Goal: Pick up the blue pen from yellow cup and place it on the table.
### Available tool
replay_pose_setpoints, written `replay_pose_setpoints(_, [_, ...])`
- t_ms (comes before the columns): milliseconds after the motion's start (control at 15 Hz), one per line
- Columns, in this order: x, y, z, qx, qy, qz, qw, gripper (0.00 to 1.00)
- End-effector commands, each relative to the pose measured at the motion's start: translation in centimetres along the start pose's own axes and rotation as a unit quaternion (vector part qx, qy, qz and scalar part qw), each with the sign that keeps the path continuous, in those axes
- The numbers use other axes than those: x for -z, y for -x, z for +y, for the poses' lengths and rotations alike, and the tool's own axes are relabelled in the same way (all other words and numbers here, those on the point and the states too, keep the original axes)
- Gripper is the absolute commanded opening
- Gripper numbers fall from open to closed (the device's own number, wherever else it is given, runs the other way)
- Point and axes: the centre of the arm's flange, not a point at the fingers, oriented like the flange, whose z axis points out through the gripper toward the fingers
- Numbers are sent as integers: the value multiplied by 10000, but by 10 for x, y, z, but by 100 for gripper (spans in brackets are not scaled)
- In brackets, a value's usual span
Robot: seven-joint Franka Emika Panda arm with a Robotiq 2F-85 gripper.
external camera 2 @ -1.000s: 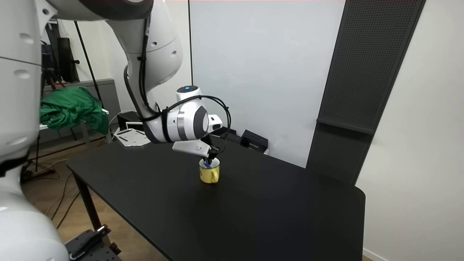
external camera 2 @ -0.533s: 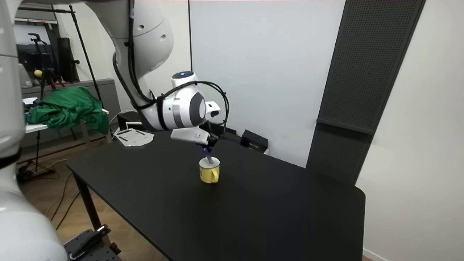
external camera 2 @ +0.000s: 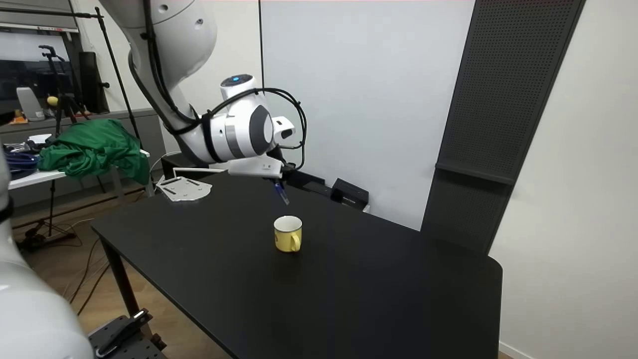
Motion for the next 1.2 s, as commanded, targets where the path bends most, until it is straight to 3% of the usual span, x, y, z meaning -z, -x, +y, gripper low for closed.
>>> replay_pose_setpoints(0, [14, 7, -10, 243, -95, 281, 9993, 4])
replay_pose_setpoints(333, [-8, 18, -29, 532, -499, 433, 9964, 4])
replay_pose_setpoints(800, [-52, 45, -43, 492, -891, 75, 9948, 4])
replay_pose_setpoints(1133, [-75, 57, -32, 368, -972, -112, 9945, 4])
